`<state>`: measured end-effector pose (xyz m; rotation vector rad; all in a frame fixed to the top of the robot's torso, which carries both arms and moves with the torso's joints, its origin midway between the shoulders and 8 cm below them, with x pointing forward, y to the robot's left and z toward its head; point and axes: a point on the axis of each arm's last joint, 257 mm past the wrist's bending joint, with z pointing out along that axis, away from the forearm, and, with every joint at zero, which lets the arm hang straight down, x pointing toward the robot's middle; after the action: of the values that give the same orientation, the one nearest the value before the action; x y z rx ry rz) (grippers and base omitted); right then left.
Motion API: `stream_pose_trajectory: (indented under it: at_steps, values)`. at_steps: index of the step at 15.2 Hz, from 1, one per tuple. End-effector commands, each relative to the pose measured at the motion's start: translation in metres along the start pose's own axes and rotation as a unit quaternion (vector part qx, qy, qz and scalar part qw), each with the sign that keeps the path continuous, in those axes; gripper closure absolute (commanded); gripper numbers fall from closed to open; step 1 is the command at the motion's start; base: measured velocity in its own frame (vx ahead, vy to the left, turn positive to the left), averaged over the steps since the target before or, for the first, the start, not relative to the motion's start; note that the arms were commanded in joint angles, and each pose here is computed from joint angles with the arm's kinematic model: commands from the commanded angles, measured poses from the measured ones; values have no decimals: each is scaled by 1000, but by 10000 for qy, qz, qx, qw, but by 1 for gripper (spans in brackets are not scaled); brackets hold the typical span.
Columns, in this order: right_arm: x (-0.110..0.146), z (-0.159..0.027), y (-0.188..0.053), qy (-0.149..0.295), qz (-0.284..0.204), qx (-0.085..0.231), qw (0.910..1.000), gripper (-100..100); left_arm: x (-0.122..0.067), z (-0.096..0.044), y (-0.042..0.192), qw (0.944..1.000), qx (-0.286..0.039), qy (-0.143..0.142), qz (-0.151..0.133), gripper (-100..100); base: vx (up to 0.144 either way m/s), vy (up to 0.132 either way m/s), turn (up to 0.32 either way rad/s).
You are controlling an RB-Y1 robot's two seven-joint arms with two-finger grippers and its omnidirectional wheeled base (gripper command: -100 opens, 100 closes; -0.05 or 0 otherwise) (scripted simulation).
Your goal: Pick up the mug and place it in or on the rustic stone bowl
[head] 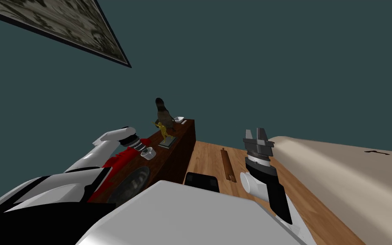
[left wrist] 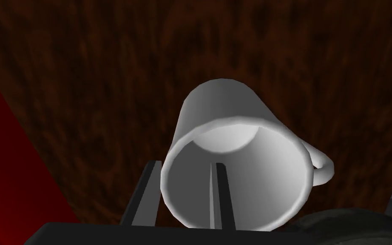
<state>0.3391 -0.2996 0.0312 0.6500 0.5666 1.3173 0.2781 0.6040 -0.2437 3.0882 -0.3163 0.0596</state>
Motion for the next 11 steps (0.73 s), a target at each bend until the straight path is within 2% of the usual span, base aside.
stream_pose_trajectory:
  at_steps: [1, 2, 11]
  values:
    - [0, 0, 0, 0, 0, 0, 10000, 0, 0, 0, 0, 10000, 0, 0, 0, 100, 10, 19, -3]
    - [0, 0, 0, 0, 0, 0, 10000, 0, 0, -8, 3, 10000, -43, 7, -17, 100, -35, -17, 20]
    - [0, 0, 0, 0, 1, -1, 10000, 0, 22, -42, 0, 9990, 128, 428, -31, 100, -88, -40, 32]
